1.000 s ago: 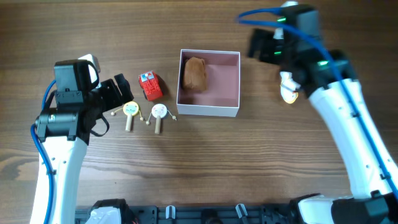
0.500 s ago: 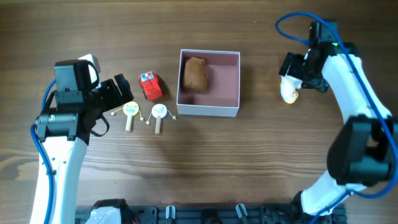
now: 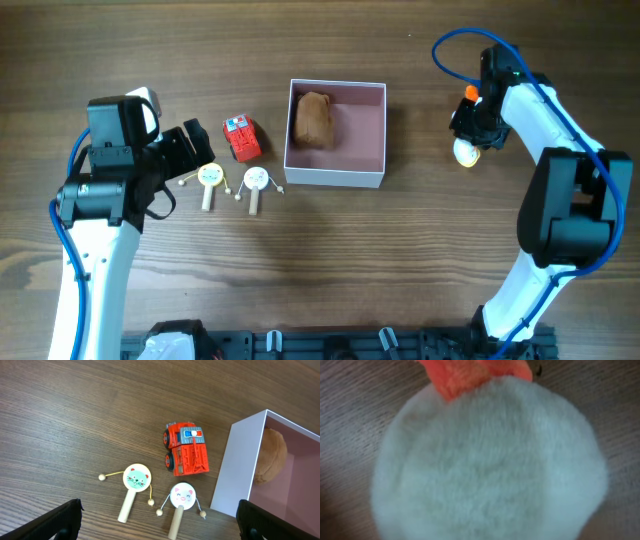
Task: Pack container
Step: 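Move the right gripper to the white plush duck and grasp it, then lower the duck into the box beside the bear and release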
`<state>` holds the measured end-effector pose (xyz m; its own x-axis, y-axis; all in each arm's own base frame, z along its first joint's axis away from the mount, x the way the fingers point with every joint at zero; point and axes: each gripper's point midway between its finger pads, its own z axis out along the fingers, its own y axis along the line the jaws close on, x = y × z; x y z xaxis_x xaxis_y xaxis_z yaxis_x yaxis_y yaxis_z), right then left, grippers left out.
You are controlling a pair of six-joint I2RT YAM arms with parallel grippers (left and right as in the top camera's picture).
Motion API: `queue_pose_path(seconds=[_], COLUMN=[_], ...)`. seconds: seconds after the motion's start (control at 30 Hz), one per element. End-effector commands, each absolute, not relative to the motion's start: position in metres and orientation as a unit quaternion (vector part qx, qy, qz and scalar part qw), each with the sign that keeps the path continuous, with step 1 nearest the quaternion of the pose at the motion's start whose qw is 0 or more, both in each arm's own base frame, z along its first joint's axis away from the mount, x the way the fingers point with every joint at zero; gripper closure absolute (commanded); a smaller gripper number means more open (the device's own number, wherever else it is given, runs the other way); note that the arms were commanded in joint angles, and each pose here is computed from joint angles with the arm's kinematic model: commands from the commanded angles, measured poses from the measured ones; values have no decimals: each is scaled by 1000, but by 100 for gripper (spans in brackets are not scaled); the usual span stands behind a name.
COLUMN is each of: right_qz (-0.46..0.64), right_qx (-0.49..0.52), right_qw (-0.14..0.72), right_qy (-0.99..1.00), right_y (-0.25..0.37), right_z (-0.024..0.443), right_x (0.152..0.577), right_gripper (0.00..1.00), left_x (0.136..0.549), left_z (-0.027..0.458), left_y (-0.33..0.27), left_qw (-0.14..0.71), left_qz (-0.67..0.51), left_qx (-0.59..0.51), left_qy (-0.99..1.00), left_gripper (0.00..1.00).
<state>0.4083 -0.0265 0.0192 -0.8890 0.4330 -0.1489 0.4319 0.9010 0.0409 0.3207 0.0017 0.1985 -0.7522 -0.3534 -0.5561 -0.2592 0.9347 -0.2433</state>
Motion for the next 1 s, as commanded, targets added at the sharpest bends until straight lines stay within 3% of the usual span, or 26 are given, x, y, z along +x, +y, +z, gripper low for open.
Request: queue_pose_path(seconds=[0.0, 0.1, 0.27, 0.37, 0.63, 0.97], right_qz=[57, 106, 171, 193, 136, 114], right_qx=[195, 154, 72, 60, 73, 64], right_qw=[144, 193, 277, 278, 233, 155], right_qy=[968, 963, 943, 939, 960, 979], right_y=[5, 43, 122, 155, 196, 211], right_z=[81, 131, 211, 219, 147, 52], right_x=[423, 423, 403, 394, 401, 409], right_gripper=[80, 96, 96, 96, 95, 83], left_x=[324, 324, 324, 324, 324, 324], left_z=[207, 207, 207, 207, 207, 207], left_y=[1, 1, 1, 1, 1, 1], left_qw=[321, 321, 321, 321, 321, 321], left_qz=[-80, -80, -80, -80, -80, -80], left_qx=[-152, -152, -152, -152, -152, -152], left_qy=[931, 931, 931, 931, 931, 931], left_gripper=[0, 0, 0, 0, 0, 0])
